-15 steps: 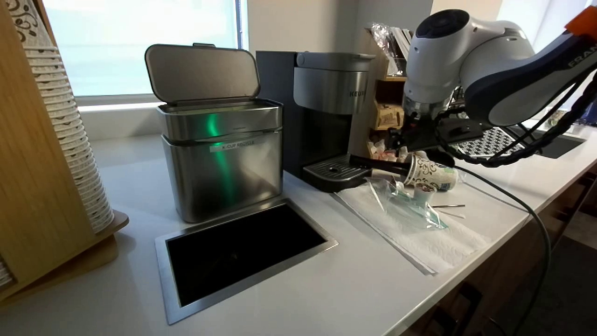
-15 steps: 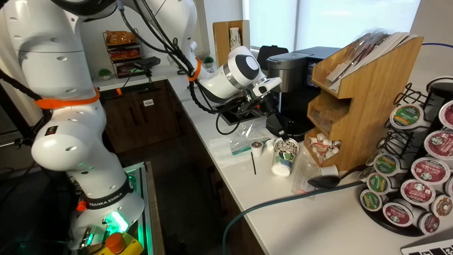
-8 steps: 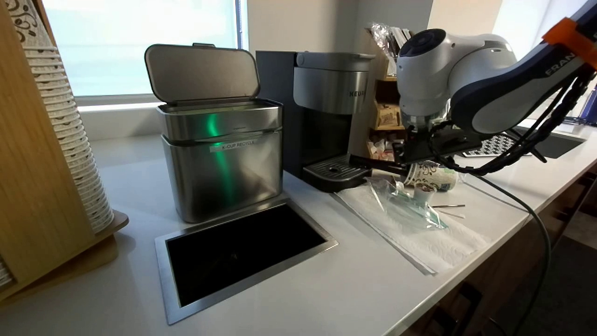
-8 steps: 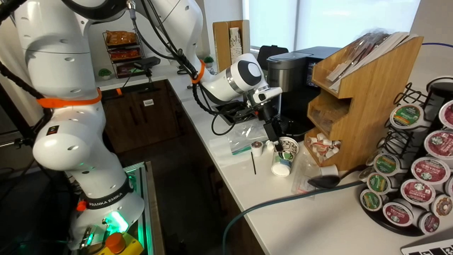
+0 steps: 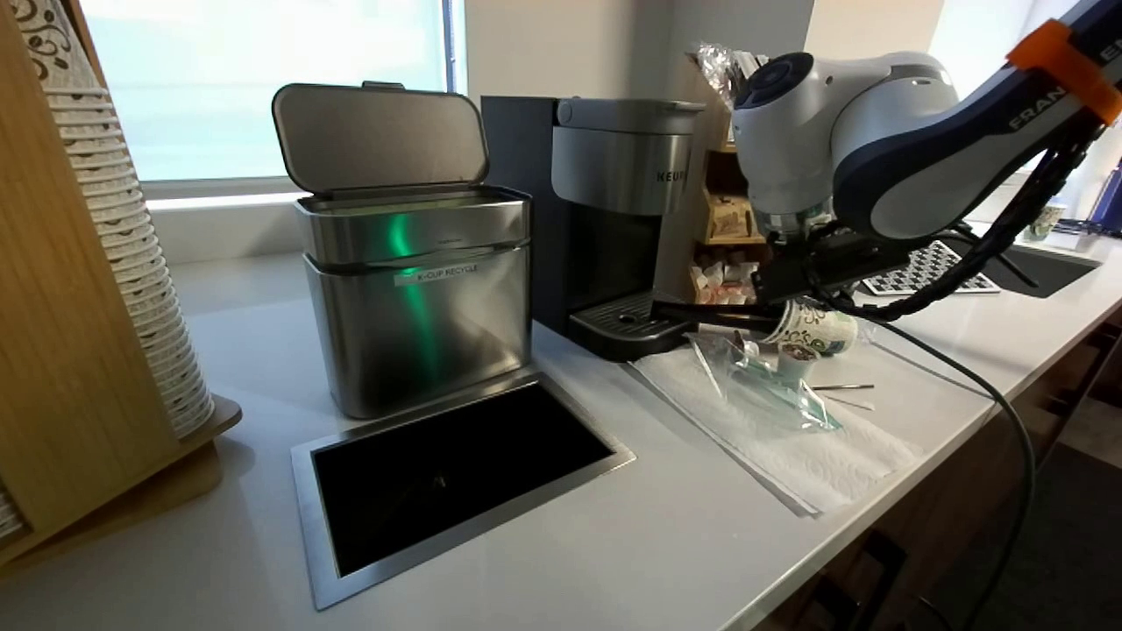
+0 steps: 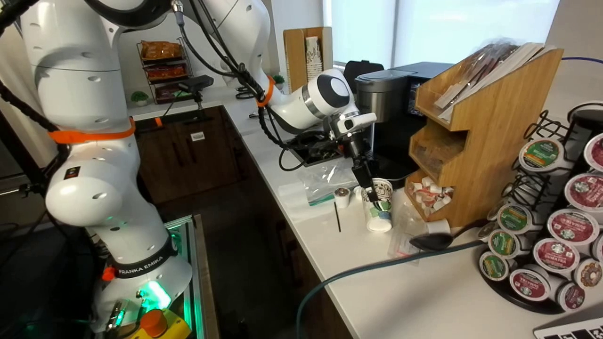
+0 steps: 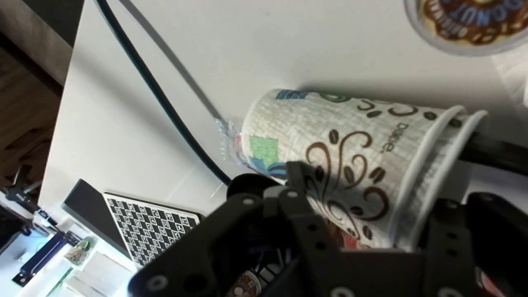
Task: Place the stacked coffee cups on the left upright then put the black tongs on top of the wooden stand.
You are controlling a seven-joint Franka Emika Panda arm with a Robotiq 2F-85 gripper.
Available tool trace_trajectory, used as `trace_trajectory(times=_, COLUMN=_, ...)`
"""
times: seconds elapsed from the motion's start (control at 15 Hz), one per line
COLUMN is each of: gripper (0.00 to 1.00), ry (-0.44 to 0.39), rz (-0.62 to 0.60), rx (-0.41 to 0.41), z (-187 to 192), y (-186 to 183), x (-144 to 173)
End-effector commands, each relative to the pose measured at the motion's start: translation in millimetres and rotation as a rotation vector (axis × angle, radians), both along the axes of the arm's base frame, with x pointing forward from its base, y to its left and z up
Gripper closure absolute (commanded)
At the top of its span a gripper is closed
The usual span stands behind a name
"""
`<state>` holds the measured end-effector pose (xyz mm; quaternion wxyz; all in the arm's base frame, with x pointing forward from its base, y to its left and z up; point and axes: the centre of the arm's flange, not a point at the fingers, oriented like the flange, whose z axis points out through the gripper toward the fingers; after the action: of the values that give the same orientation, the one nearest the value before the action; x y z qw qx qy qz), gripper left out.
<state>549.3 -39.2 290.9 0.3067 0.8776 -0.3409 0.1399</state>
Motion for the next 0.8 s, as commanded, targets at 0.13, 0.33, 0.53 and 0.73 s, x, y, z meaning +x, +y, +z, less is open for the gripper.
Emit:
trace_trajectory(times=0.13, gripper=1.0, ry=-0.029, rz=0.031, rx=0.024, z=40, y=12, x=-15)
trace_trajectory(times=0.33, gripper=0.99, ry=-0.066, rz=0.007, rx=0.111, z=62, y=7, x=-37)
trace_trajectory(times=0.53, gripper=0.99, ry=-0.092, rz=-0.053, rx=0.21, z=78, y=-7, x=-72)
trace_trajectory(times=0.73, gripper=0.99, ry=-0.15, rz=-0.167, rx=0.309, z=80, y=-27, x=-106)
